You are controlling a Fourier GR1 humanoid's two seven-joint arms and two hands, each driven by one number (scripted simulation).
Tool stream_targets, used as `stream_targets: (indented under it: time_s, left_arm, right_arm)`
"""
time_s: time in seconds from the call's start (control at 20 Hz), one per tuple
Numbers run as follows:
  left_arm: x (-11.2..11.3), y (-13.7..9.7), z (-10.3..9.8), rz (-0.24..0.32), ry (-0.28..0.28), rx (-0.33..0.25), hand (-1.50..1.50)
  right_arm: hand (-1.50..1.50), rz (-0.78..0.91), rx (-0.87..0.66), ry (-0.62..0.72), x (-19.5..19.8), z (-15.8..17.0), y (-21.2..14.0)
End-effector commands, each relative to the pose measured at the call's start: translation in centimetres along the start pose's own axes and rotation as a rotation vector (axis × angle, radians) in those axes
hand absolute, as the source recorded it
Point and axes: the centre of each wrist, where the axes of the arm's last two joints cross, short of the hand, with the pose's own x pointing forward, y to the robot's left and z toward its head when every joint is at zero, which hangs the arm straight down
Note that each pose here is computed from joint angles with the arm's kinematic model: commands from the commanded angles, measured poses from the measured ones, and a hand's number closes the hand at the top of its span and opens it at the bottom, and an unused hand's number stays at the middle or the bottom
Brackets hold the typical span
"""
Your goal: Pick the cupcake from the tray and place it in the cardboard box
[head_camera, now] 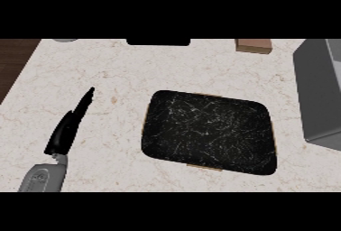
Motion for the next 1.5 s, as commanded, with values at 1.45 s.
stream_targets:
  time_s: [1.45]
  left_arm:
    - [0.9,-0.5,-0.3,-0.003,-0.002,0.006,0.00]
  right_arm:
    - [-1.50,-1.034,-0.602,-0.129,-13.9,3.8,1.3]
